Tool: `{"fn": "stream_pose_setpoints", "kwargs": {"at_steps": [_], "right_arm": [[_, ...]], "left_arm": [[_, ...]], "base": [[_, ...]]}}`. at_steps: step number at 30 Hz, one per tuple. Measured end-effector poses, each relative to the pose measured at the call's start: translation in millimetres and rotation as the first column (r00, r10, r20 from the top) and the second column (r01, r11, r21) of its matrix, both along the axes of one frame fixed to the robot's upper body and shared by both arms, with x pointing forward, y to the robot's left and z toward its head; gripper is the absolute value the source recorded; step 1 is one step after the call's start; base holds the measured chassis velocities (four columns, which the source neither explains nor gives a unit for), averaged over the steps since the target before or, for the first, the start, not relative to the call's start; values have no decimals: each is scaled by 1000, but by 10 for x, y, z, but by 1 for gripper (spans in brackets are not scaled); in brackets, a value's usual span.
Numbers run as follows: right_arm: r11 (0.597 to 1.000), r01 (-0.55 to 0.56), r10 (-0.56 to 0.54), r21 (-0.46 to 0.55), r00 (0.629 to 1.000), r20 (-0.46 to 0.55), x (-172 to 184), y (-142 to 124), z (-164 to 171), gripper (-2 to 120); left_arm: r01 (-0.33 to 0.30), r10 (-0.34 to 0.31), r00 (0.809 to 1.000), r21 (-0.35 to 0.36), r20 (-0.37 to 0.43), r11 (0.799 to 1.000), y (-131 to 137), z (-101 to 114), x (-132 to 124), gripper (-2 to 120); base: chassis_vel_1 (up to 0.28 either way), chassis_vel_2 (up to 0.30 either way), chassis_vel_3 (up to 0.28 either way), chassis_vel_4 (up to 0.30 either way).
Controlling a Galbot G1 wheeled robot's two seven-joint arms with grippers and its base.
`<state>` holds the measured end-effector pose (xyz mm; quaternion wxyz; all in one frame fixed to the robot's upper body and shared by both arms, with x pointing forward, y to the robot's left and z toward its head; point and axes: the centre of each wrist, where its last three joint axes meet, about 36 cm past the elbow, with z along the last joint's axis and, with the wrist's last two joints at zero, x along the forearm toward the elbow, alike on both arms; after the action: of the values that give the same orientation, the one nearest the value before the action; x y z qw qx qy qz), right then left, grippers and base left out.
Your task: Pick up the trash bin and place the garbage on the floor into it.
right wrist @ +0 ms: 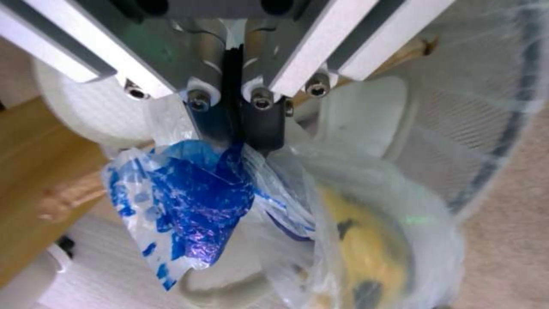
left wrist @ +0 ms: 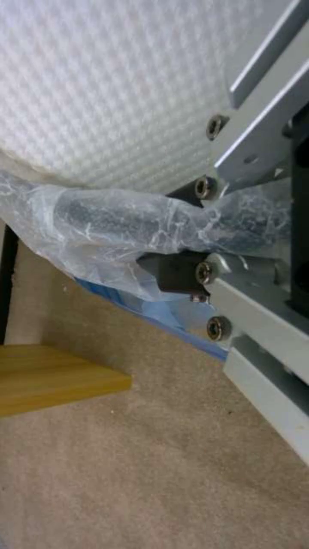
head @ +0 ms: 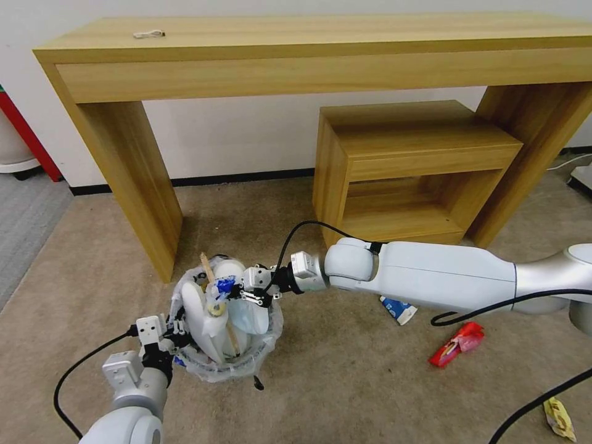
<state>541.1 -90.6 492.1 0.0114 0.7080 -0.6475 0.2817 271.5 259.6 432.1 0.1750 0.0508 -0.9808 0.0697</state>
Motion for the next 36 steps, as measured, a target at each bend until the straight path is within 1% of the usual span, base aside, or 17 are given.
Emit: {"fn": "stream_pose_setpoints", "kwargs": {"at_steps": [7, 14, 21, 28, 30, 36], "right_arm": [[998, -52, 51, -34, 999, -16, 50, -61, -61, 0], [997, -63, 62, -44, 998, -16, 63, -61, -47, 0], [995, -59, 58, -79, 998, -17, 119, -80, -165, 0], [994, -64, 62, -93, 998, -18, 143, -26, -226, 0], [992, -69, 69, -105, 998, -8, 166, 32, -244, 0], [990, -75, 75, -119, 997, -1, 180, 91, -300, 0]], "left_arm": [[2, -2, 1000, 1, 3, 1000, 49, 24, 30, 3], [-6, 6, 1000, 1, 6, 1000, 73, 31, 36, 3], [-2, 2, 1000, -9, 19, 1000, 22, 78, 28, 3], [-2, 2, 1000, -8, 25, 1000, 5, 103, 18, 3], [1, -1, 1000, -11, 27, 1000, -31, 114, 12, 3], [8, -8, 999, -17, 32, 1000, -75, 128, 7, 3]], "base": [[0, 0, 0, 0], [0, 0, 0, 0], [0, 0, 0, 0], [0, 0, 0, 0], [0, 0, 0, 0], [0, 0, 0, 0]]}}
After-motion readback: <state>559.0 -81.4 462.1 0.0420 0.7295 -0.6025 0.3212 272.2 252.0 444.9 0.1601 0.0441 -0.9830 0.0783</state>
